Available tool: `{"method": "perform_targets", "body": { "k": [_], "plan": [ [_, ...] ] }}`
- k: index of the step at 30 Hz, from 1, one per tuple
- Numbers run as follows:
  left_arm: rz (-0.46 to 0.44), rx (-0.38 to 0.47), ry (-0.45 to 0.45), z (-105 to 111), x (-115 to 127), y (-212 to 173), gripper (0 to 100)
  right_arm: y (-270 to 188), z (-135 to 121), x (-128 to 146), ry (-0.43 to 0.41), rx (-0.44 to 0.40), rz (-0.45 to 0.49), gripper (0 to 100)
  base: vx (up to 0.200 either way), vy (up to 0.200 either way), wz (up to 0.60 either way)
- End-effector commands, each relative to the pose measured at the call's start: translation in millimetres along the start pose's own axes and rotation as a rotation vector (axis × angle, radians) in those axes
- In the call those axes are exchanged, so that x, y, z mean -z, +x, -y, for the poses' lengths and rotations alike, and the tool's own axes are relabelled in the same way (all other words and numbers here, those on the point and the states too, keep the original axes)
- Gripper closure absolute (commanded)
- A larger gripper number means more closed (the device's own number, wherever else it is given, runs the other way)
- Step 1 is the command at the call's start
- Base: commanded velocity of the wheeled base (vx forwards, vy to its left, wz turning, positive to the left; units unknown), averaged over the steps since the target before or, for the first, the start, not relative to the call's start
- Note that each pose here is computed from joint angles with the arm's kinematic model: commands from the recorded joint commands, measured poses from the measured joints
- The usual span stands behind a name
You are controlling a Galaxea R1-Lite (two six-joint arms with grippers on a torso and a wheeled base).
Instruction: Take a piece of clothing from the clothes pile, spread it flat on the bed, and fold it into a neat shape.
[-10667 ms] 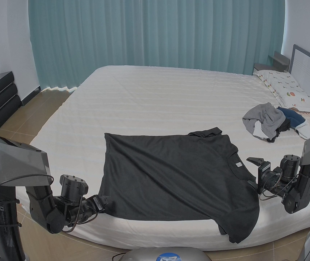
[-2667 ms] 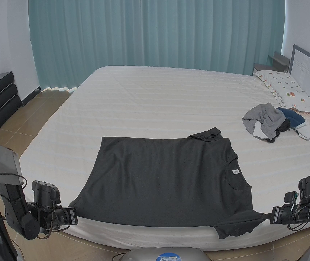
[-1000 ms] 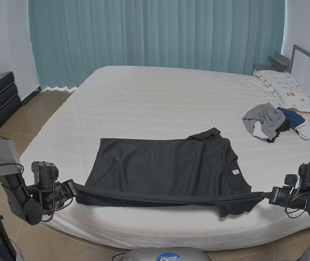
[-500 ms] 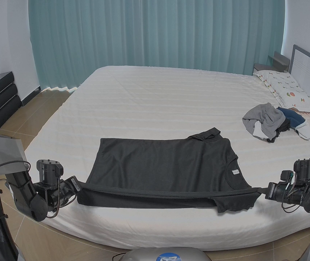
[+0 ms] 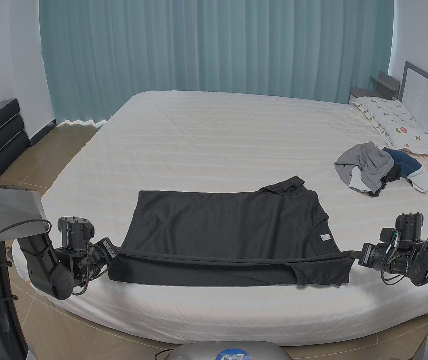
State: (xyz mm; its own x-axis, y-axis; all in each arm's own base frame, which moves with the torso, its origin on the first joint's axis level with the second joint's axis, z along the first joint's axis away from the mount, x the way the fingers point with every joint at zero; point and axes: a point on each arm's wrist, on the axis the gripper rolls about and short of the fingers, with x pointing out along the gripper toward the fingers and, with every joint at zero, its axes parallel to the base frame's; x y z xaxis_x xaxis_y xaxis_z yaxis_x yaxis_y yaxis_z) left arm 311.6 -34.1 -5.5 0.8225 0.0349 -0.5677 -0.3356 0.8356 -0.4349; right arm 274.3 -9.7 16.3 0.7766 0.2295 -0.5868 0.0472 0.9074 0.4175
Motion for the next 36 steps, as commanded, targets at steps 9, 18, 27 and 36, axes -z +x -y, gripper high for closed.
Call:
{"method": "perform_targets", "body": {
  "k": [9,18,27,36],
  "plan": [
    [0.002,-0.009,-0.010,-1,2,10,100,5,-3,-13,-0.015,-0.020,0.054,100,0.000,0.000,0.00],
    [0.005,-0.008,-0.011,0,1,7,100,-17,-13,-17,-0.029,-0.036,0.085,100,0.000,0.000,0.00],
    [0.003,-0.003,-0.013,1,1,10,100,-4,-7,-14,-0.017,-0.022,0.049,100,0.000,0.000,0.00],
    [0.020,0.008,-0.038,4,-2,17,100,15,-4,-18,-0.015,-0.023,0.044,100,0.000,0.000,0.00]
  ]
}}
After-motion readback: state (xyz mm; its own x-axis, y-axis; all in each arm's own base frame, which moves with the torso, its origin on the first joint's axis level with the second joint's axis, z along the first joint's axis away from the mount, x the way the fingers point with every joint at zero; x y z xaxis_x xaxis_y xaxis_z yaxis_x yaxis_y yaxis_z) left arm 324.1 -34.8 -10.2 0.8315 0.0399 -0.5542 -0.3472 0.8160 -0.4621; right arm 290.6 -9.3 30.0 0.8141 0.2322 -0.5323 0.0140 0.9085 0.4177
